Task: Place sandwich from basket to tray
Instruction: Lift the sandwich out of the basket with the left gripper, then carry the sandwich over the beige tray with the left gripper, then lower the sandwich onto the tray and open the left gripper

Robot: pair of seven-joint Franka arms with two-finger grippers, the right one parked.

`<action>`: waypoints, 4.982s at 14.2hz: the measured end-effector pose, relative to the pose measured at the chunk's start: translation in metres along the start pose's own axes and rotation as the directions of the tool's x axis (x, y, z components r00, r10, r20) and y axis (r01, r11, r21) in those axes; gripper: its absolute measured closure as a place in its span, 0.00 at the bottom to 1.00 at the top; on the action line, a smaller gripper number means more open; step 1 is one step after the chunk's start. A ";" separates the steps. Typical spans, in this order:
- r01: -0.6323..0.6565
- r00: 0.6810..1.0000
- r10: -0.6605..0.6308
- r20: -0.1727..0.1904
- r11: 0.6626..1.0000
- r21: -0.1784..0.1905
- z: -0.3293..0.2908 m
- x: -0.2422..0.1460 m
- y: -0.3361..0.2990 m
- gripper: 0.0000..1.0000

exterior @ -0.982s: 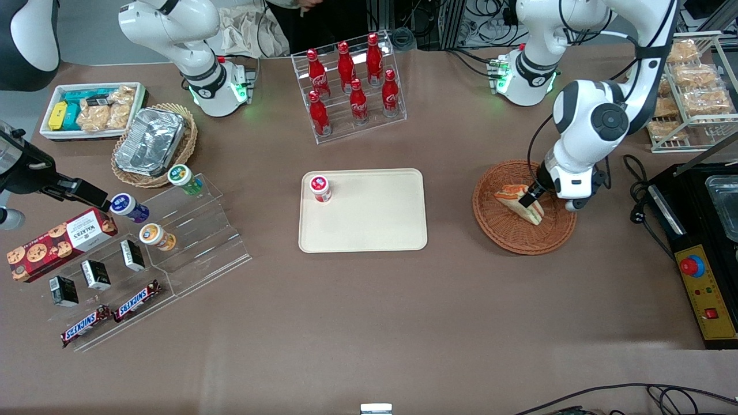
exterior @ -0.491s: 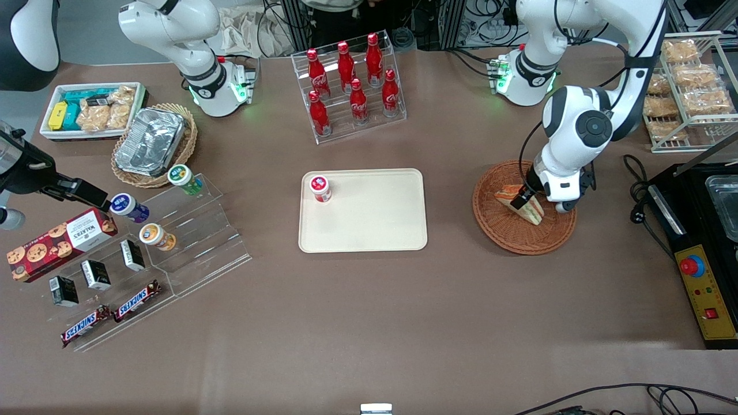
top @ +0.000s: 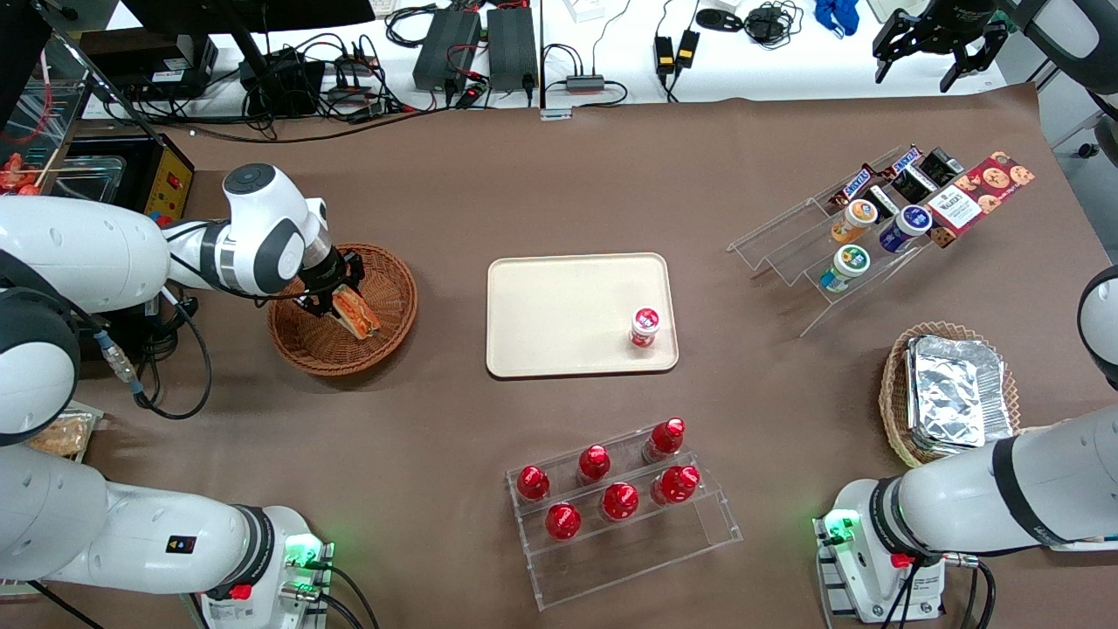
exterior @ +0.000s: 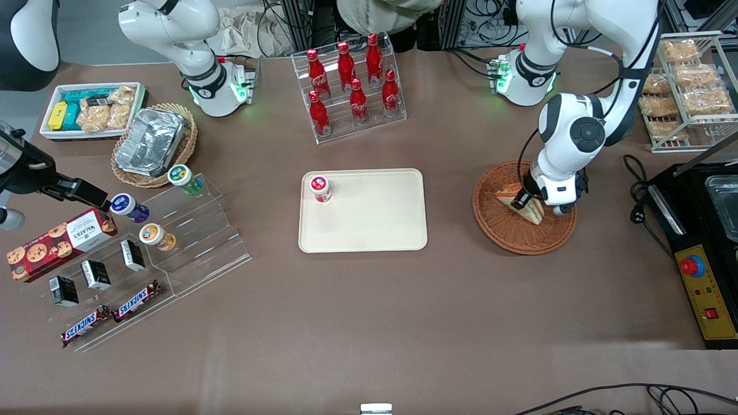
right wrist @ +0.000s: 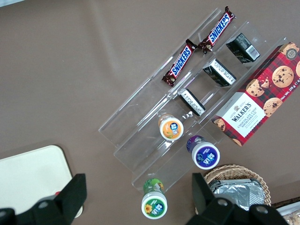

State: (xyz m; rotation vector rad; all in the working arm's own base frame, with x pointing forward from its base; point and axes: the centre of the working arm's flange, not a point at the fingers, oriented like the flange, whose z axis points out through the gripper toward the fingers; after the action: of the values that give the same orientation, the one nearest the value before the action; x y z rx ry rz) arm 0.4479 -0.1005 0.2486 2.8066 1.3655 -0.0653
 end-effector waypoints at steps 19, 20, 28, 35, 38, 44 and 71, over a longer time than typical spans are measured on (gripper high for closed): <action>-0.530 0.845 0.499 0.192 0.830 0.174 -0.297 0.042 0.039 0.84; -0.545 0.835 0.513 0.198 0.821 0.171 -0.295 0.042 0.040 0.84; -0.644 0.762 0.607 0.224 0.743 0.179 -0.269 -0.009 0.079 0.84; -0.653 0.757 0.651 0.057 0.752 0.088 -0.234 -0.087 0.153 0.84; -0.689 0.724 0.689 0.024 0.723 0.042 -0.212 -0.115 0.177 0.84; -0.703 0.711 0.703 -0.008 0.711 0.001 -0.164 -0.173 0.210 0.84; -0.652 0.758 0.650 -0.054 0.757 -0.039 -0.121 -0.119 0.222 0.01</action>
State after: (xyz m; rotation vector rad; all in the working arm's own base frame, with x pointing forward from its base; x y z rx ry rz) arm 0.5528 -0.3265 0.3747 3.0593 0.3033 0.0396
